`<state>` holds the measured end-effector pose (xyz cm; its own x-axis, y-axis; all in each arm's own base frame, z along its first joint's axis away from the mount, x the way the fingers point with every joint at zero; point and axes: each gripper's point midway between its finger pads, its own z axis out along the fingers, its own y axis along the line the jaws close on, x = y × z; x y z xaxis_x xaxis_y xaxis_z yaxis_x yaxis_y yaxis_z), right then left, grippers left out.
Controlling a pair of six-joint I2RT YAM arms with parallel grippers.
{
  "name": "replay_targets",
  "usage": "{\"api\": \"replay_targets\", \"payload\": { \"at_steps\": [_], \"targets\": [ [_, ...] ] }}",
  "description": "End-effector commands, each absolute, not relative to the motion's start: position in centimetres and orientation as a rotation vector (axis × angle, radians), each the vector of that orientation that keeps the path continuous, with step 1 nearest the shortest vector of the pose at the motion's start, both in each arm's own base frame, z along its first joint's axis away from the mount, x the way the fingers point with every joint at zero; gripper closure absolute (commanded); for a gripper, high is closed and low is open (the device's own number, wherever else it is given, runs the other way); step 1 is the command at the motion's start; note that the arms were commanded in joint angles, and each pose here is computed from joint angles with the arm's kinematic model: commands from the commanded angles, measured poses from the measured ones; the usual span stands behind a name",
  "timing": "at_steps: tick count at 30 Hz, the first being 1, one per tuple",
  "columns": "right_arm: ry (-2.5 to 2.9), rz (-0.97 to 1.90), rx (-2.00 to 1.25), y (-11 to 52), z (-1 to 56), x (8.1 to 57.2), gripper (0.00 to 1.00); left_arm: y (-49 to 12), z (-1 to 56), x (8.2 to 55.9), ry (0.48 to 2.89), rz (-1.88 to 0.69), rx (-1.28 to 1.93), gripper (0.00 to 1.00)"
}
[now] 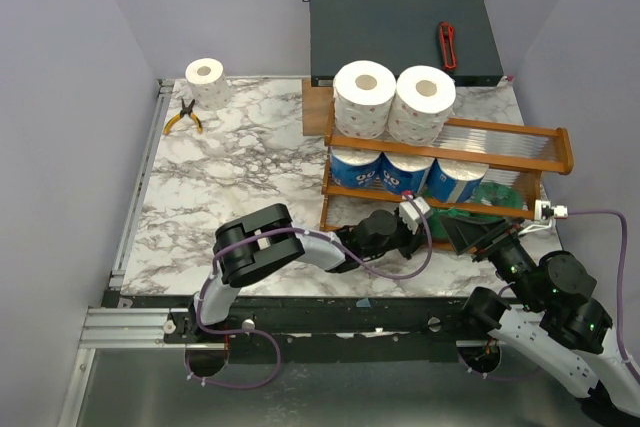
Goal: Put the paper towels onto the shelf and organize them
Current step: Place the paper towel on the shelf.
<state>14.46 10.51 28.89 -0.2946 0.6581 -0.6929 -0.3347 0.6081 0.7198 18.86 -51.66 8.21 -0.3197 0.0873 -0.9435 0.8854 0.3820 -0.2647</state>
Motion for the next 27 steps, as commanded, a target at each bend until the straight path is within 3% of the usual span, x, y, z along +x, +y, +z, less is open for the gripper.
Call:
{"api": "replay_targets", "payload": {
  "at_steps": [1,16,27],
  "targets": [
    [1.586,1.009,0.271,10.5,28.9,14.3,0.0,-53.3,10.5,20.0,1.63,-1.063,0.83,0.95],
    [1.587,1.013,0.265,10.7,28.9,14.3,0.0,-55.2,10.0,20.5,1.647,-1.046,0.884,0.94],
    [1.586,1.01,0.265,10.6,29.0,14.3,0.0,-50.7,12.6,18.9,1.597,-1.017,0.851,0.92]
  ]
}}
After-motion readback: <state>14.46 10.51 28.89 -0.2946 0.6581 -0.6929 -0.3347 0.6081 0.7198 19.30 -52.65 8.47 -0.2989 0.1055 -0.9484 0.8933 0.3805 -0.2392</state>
